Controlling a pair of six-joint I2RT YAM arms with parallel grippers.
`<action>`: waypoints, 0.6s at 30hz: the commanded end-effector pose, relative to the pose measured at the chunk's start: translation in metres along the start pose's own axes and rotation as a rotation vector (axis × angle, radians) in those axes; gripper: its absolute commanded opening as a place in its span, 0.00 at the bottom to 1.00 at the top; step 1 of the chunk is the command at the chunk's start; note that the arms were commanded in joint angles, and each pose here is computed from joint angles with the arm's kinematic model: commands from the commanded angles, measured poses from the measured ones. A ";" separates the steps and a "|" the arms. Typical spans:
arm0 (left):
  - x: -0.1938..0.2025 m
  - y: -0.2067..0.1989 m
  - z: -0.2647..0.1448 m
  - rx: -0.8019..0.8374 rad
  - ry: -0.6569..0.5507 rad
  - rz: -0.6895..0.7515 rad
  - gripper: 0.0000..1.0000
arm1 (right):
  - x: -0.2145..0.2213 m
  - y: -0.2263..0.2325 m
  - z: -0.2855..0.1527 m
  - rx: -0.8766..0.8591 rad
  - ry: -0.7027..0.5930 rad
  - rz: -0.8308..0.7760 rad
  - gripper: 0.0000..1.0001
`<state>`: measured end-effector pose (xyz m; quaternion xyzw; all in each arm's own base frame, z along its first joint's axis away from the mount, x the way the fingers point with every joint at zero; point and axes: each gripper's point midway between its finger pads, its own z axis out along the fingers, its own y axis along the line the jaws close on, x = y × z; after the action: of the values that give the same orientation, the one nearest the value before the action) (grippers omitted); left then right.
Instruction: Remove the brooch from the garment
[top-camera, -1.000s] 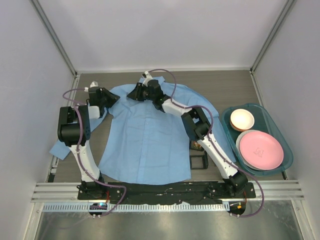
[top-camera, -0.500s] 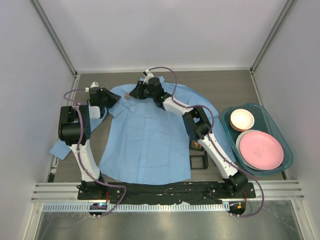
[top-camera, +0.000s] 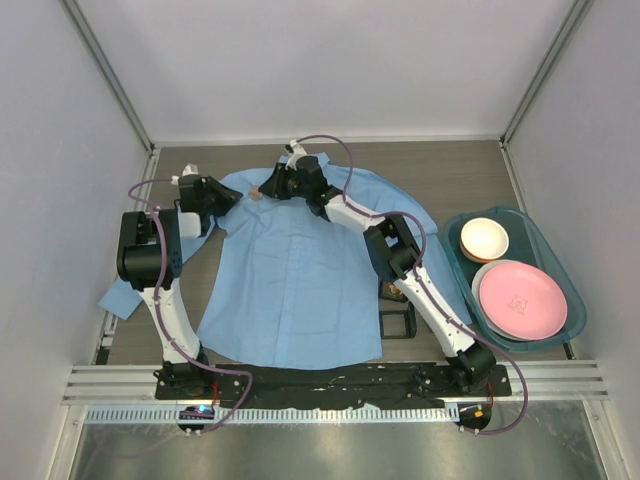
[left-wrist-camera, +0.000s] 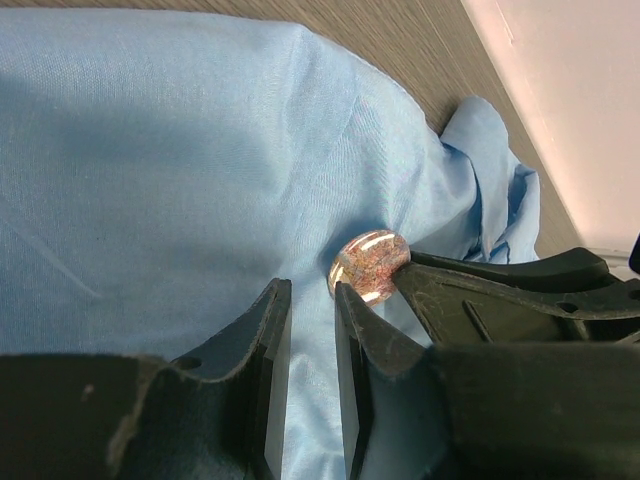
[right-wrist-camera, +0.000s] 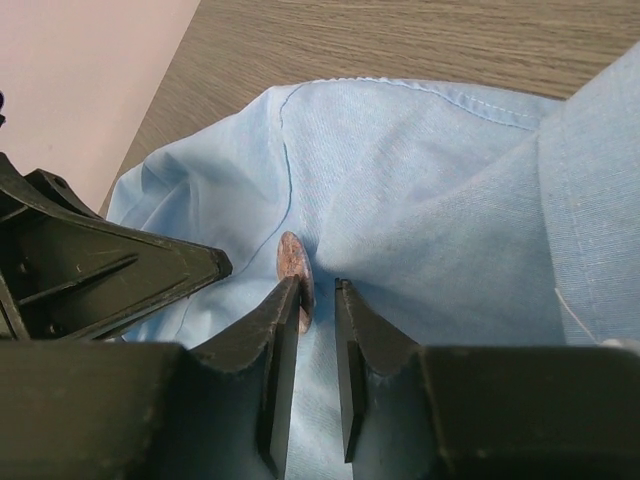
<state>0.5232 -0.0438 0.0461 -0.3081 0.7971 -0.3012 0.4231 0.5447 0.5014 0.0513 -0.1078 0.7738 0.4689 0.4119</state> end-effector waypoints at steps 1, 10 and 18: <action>-0.011 -0.010 0.002 0.045 -0.036 0.018 0.27 | -0.027 0.028 0.001 -0.076 -0.064 -0.041 0.25; -0.011 -0.009 0.002 0.041 -0.036 0.015 0.27 | -0.021 0.032 0.004 -0.097 -0.062 -0.013 0.08; -0.010 -0.008 0.002 0.040 -0.033 0.008 0.27 | -0.012 0.036 0.012 -0.174 -0.083 0.138 0.01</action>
<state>0.5231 -0.0441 0.0462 -0.3081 0.7970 -0.3019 0.4227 0.5417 0.5125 0.0559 -0.0872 0.7571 0.5090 0.4001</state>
